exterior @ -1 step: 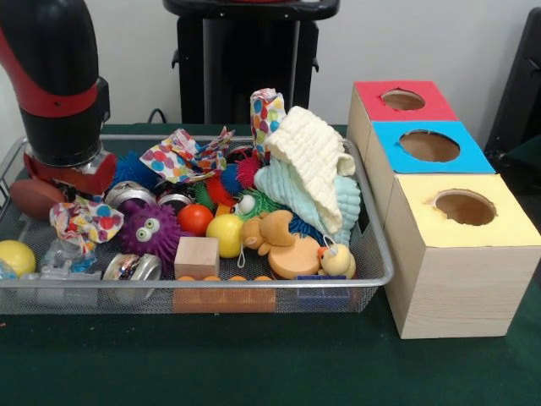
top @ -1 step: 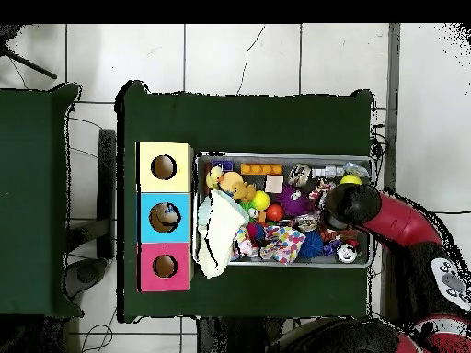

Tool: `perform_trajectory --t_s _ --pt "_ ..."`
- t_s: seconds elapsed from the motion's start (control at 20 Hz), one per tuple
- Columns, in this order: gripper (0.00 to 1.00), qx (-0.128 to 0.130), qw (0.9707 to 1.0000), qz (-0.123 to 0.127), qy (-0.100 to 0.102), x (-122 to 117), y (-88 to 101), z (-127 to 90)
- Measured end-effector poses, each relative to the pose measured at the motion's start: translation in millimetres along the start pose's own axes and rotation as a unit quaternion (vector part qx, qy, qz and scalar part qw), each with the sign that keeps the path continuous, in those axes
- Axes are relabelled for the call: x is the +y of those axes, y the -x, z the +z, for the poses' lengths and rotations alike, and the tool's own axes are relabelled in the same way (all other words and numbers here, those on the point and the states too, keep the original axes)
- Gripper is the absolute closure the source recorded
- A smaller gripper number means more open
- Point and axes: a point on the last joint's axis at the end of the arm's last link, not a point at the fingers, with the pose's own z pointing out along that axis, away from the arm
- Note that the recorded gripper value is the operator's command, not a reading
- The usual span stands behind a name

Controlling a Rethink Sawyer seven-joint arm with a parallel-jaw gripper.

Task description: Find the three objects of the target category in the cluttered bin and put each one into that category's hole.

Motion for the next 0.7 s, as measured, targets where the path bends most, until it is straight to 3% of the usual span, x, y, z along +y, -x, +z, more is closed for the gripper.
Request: perform_trajectory --t_s 0.2,0.5,0.65,0.7 --pt "1.00 -0.015 0.9999 0.001 0.001 0 4.1 1" --pt "1.00 -0.015 0.9999 -0.003 0.001 4 0.9 -4" --pt "1.00 -0.016 0.9998 -0.009 -0.002 12 -4.7 -17" --pt "1.00 -0.017 0.9996 -0.019 -0.008 22 -12.5 -36"
